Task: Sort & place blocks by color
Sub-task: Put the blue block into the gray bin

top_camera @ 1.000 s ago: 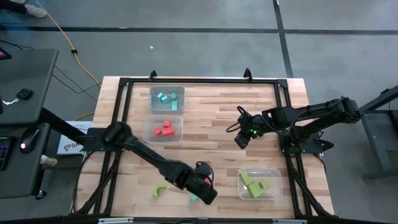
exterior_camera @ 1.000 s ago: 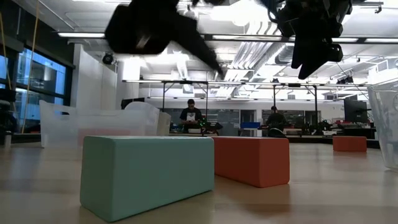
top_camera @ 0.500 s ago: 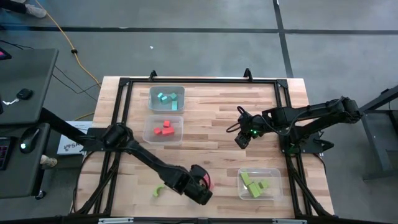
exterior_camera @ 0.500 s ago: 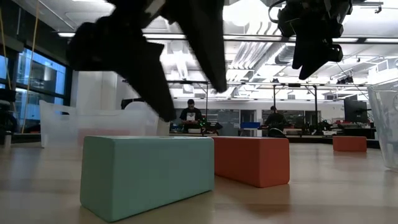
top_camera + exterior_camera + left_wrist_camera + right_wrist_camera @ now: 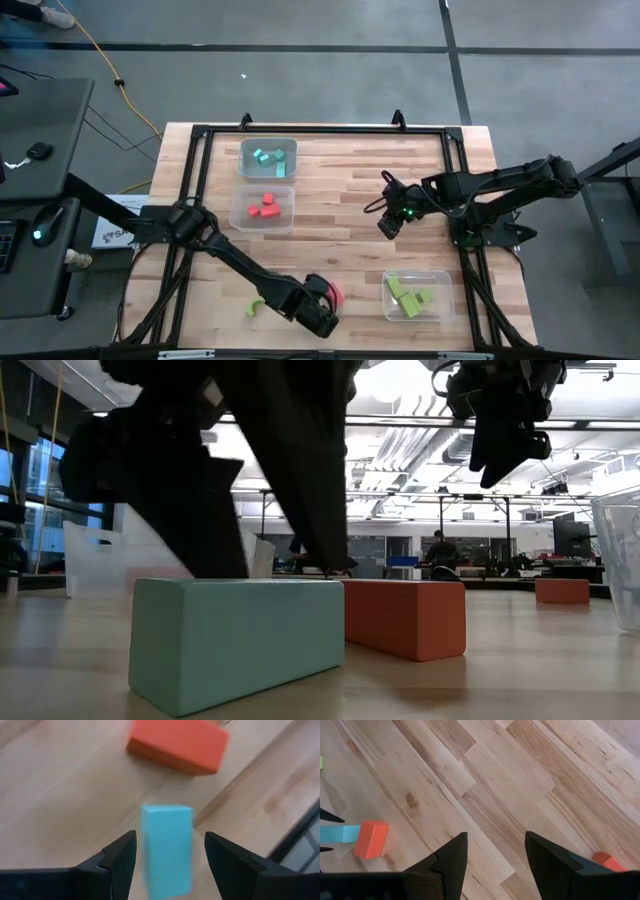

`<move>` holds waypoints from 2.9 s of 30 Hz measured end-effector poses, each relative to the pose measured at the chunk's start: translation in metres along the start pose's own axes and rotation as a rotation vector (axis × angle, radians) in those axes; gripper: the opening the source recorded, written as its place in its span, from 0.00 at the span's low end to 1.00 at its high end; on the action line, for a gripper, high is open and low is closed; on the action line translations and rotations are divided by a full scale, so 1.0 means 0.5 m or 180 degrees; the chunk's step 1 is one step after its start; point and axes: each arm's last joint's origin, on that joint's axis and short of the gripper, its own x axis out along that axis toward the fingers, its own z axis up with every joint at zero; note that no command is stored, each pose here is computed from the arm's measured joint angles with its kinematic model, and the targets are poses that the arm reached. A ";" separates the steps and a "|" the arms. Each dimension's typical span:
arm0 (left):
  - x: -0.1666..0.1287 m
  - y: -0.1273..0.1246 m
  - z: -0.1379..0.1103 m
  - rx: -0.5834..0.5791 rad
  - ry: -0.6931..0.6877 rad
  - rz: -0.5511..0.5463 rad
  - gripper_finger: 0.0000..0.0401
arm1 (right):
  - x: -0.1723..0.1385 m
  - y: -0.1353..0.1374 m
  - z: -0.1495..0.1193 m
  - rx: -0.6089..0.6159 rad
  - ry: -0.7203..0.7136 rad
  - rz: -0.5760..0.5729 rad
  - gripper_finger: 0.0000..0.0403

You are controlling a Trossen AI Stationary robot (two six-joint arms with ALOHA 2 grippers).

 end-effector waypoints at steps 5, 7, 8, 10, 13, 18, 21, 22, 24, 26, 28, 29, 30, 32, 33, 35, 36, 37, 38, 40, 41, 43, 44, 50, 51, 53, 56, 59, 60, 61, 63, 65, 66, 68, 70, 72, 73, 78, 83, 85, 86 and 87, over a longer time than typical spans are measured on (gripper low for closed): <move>0.013 0.007 -0.004 -0.0019 0.0038 0.0109 0.53 | 0.000 0.000 0.000 0.0000 0.0000 0.0000 0.47; 0.019 0.011 -0.005 0.0009 0.0053 0.0166 0.53 | 0.000 0.000 0.000 0.0001 0.0000 0.0000 0.47; 0.025 0.010 -0.006 0.0006 0.0065 0.0152 0.53 | 0.000 0.000 0.000 0.0001 0.0000 0.0001 0.47; 0.028 0.011 -0.007 0.0011 0.0081 0.0164 0.53 | 0.000 0.000 0.000 0.0000 0.0002 0.0000 0.47; 0.029 0.010 -0.007 0.0010 0.0095 0.0156 0.50 | 0.000 0.000 0.000 0.0000 0.0002 0.0001 0.47; 0.029 0.011 -0.005 0.0042 0.0165 0.0160 0.36 | 0.000 0.000 0.000 -0.0001 0.0002 0.0002 0.47; 0.028 0.009 -0.006 0.0052 0.0217 0.0118 0.24 | 0.000 0.000 0.000 -0.0001 0.0002 0.0002 0.47; 0.028 0.008 -0.006 0.0052 0.0222 0.0106 0.20 | 0.000 0.000 0.000 -0.0001 0.0003 0.0003 0.47; 0.023 0.007 -0.005 0.0068 0.0237 0.0088 0.17 | 0.000 0.000 0.000 -0.0001 0.0003 0.0003 0.47; 0.020 0.008 0.000 0.0118 0.0252 0.0083 0.17 | 0.000 0.000 0.000 0.0000 0.0004 0.0005 0.47; 0.012 0.010 0.006 0.0171 0.0286 0.0095 0.17 | 0.000 0.000 0.000 -0.0001 0.0004 0.0005 0.47; 0.006 0.010 0.012 0.0185 0.0276 0.0076 0.17 | 0.000 0.000 0.000 -0.0001 0.0004 0.0005 0.47; 0.000 0.011 0.018 0.0209 0.0271 0.0074 0.17 | 0.000 0.000 0.000 -0.0001 0.0004 0.0006 0.47; -0.012 0.015 0.033 0.0237 0.0266 0.0099 0.17 | 0.000 0.001 0.000 0.0000 -0.0003 0.0013 0.47; -0.018 0.019 0.043 0.0253 0.0258 0.0127 0.17 | 0.000 0.001 0.000 0.0000 -0.0004 0.0016 0.47; -0.034 0.023 0.063 0.0293 0.0196 0.0147 0.17 | 0.000 0.001 0.001 0.0004 -0.0011 0.0023 0.47; -0.044 0.027 0.073 0.0319 0.0167 0.0174 0.17 | 0.000 0.001 0.001 0.0005 -0.0011 0.0023 0.47; -0.055 0.031 0.084 0.0349 0.0123 0.0203 0.17 | 0.000 0.001 0.001 0.0004 -0.0011 0.0023 0.47; -0.066 0.035 0.094 0.0377 0.0090 0.0225 0.17 | 0.000 0.001 0.001 0.0003 -0.0013 0.0025 0.47; -0.090 0.046 0.117 0.0444 0.0015 0.0309 0.17 | 0.000 0.001 0.001 0.0006 -0.0012 0.0024 0.47; -0.102 0.053 0.129 0.0482 -0.0014 0.0349 0.17 | 0.000 0.001 0.001 0.0009 -0.0013 0.0025 0.47; -0.123 0.067 0.157 0.0548 -0.0088 0.0422 0.17 | 0.000 0.002 0.002 0.0006 -0.0022 0.0034 0.47; -0.133 0.075 0.173 0.0580 -0.0121 0.0470 0.17 | 0.000 0.002 0.002 0.0008 -0.0032 0.0044 0.47; -0.190 0.127 0.266 0.0816 -0.0302 0.0670 0.17 | 0.000 0.006 0.005 0.0045 -0.0087 0.0098 0.47; -0.199 0.137 0.282 0.0849 -0.0340 0.0714 0.17 | 0.000 0.006 0.006 0.0074 -0.0094 0.0100 0.47; -0.218 0.162 0.312 0.0923 -0.0388 0.0847 0.17 | 0.000 0.005 0.007 0.0160 -0.0155 0.0056 0.47; -0.242 0.200 0.358 0.1011 -0.0447 0.1029 0.17 | 0.000 0.004 0.009 0.0283 -0.0261 -0.0031 0.47; -0.267 0.240 0.402 0.1077 -0.0469 0.1153 0.17 | 0.000 0.003 0.010 0.0364 -0.0293 -0.0050 0.47; -0.276 0.256 0.416 0.1069 -0.0454 0.1205 0.17 | 0.000 0.003 0.009 0.0384 -0.0288 -0.0052 0.47; -0.282 0.271 0.429 0.1067 -0.0451 0.1255 0.17 | 0.000 0.003 0.010 0.0390 -0.0292 -0.0048 0.47; -0.292 0.299 0.458 0.1051 -0.0480 0.1327 0.17 | 0.000 0.004 0.010 0.0388 -0.0297 -0.0041 0.47; -0.299 0.328 0.483 0.1047 -0.0447 0.1415 0.17 | 0.000 0.004 0.011 0.0413 -0.0310 -0.0028 0.47; -0.303 0.344 0.496 0.1034 -0.0436 0.1453 0.17 | 0.000 0.004 0.011 0.0452 -0.0318 -0.0032 0.47; -0.308 0.376 0.518 0.1016 -0.0367 0.1544 0.17 | 0.000 0.004 0.012 0.0526 -0.0361 -0.0059 0.47; -0.313 0.408 0.539 0.0985 -0.0309 0.1623 0.17 | 0.000 0.003 0.012 0.0586 -0.0413 -0.0098 0.47; -0.316 0.438 0.556 0.0944 -0.0266 0.1682 0.17 | -0.001 0.003 0.013 0.0666 -0.0449 -0.0115 0.47; -0.319 0.453 0.564 0.0905 -0.0240 0.1709 0.17 | 0.000 0.002 0.013 0.0695 -0.0468 -0.0129 0.47; -0.332 0.515 0.596 0.0731 -0.0172 0.1726 0.17 | -0.001 0.001 0.015 0.0869 -0.0584 -0.0191 0.47; -0.339 0.551 0.612 0.0660 -0.0071 0.1554 0.17 | -0.001 -0.001 0.016 0.1056 -0.0666 -0.0227 0.47; -0.342 0.561 0.616 0.0657 -0.0058 0.1555 0.17 | -0.001 -0.001 0.017 0.1124 -0.0707 -0.0246 0.47; -0.341 0.565 0.617 0.0644 -0.0049 0.1561 0.17 | -0.001 -0.001 0.017 0.1144 -0.0718 -0.0249 0.47; -0.340 0.570 0.617 0.0623 -0.0032 0.1555 0.17 | -0.001 -0.002 0.017 0.1172 -0.0733 -0.0256 0.47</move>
